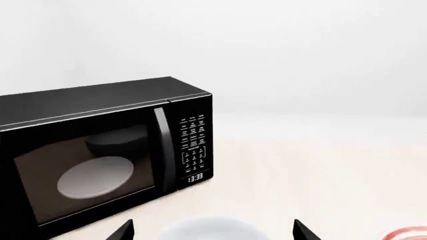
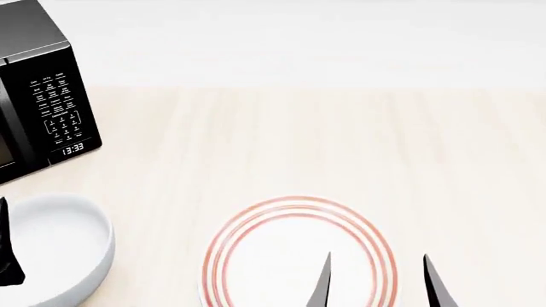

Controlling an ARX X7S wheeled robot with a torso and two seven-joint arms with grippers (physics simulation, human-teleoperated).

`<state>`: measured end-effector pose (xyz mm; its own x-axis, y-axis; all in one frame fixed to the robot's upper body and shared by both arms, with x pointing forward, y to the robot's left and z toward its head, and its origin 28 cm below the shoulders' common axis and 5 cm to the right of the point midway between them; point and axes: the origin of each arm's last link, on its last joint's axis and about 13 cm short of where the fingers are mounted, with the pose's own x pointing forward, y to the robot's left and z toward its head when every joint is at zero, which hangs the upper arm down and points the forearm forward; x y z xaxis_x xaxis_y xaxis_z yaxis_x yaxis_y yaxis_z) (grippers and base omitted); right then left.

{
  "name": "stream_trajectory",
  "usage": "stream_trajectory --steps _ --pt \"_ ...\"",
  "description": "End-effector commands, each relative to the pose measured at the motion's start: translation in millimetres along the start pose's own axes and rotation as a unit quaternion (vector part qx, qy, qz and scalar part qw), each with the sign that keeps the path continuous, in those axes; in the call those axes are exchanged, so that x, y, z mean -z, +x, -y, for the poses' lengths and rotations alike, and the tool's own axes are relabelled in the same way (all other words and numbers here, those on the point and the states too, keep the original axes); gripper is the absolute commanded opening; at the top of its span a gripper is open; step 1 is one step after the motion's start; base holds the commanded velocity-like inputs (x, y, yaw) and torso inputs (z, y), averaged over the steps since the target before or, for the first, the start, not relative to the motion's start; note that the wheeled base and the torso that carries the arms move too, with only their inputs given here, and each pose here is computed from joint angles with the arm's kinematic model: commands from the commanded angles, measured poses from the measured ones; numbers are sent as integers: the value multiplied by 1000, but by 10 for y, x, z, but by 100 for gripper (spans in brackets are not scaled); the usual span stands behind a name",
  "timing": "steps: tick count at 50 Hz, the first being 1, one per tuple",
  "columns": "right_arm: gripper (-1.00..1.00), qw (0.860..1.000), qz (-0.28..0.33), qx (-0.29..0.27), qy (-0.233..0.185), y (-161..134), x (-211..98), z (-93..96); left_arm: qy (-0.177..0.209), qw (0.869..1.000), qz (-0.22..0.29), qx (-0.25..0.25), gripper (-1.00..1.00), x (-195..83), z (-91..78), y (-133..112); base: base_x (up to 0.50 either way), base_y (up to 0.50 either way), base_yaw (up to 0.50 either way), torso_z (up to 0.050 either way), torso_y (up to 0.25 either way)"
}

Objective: Pick up the white bowl and put it on the plate.

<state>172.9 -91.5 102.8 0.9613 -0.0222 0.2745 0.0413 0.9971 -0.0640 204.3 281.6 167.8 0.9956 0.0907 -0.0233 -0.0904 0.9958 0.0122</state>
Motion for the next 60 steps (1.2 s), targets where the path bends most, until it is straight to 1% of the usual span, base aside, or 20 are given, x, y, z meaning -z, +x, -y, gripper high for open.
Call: stream_trajectory --steps 1,8,17,31,42,46,54,60 --pt "100 1000 -1 0 0 -6 1 -1 -58 995 -78 -12 100 89 -135 241 0 0 0 0 0" --pt "100 1000 -3 -1 1 -1 10 -1 -66 992 -103 -27 100 140 -197 366 0 0 0 0 0" --pt "100 1000 -5 -1 1 3 22 0 -64 989 -124 -45 100 224 -232 467 0 0 0 0 0" --pt "100 1000 -7 -2 3 6 32 -3 -59 987 -138 -62 100 325 -266 558 0 0 0 0 0" --pt "100 1000 -9 -6 3 4 49 -15 -54 984 -150 -78 100 456 -331 628 0 0 0 0 0" --pt "100 1000 -9 -6 3 2 47 -12 -50 984 -153 -78 100 489 -330 663 0 0 0 0 0" --pt "100 1000 -9 -8 4 2 43 -16 -53 982 -162 -78 100 564 -320 736 0 0 0 0 0" --pt "100 1000 -10 -11 6 5 49 -22 -54 982 -166 -78 100 555 -319 808 0 0 0 0 0"
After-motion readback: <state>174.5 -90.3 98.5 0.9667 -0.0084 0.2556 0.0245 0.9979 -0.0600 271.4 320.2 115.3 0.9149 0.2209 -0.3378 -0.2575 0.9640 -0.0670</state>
